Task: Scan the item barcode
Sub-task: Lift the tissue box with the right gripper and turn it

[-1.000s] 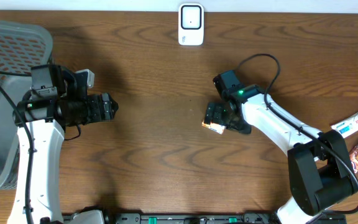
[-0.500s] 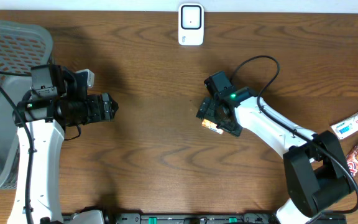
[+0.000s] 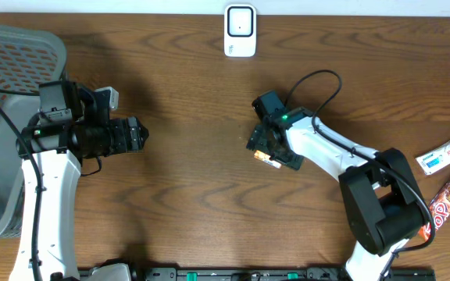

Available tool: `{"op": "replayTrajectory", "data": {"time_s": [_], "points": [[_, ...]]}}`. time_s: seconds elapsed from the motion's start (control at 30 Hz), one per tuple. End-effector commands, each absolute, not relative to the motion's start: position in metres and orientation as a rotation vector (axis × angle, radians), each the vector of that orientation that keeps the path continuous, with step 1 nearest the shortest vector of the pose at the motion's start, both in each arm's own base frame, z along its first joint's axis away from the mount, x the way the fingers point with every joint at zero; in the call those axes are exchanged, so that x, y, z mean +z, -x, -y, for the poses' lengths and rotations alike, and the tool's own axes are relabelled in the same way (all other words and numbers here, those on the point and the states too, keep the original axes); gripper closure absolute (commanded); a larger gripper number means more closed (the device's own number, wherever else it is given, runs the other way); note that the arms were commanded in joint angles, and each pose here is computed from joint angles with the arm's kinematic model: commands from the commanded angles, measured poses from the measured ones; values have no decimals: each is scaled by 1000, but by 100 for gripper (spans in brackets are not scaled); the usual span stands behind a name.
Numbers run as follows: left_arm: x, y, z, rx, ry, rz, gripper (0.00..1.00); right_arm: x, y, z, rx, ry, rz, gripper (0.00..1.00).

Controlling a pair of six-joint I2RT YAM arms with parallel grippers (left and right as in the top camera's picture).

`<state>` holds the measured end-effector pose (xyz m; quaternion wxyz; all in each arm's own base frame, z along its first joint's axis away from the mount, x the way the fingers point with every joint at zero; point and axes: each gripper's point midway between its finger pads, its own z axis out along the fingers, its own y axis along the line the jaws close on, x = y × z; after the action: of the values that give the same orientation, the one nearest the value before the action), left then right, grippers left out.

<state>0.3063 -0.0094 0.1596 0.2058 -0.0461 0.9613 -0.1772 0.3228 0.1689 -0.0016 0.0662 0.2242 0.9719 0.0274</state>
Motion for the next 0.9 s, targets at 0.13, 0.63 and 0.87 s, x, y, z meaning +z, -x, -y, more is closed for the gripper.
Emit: {"op": "replayTrajectory", "data": {"time_s": [0.13,0.63,0.87], "points": [[163,-309,8,-474,104,-2673,15,-31,-307,-169,55,-609,-3037,38],[163,-309,8,-474,104,-2673,14,13,-315,-184,90,-498,-3122,35],[163,-309,8,-474,104,-2673,15,55,-312,-208,262,-406,-3217,34]]}}
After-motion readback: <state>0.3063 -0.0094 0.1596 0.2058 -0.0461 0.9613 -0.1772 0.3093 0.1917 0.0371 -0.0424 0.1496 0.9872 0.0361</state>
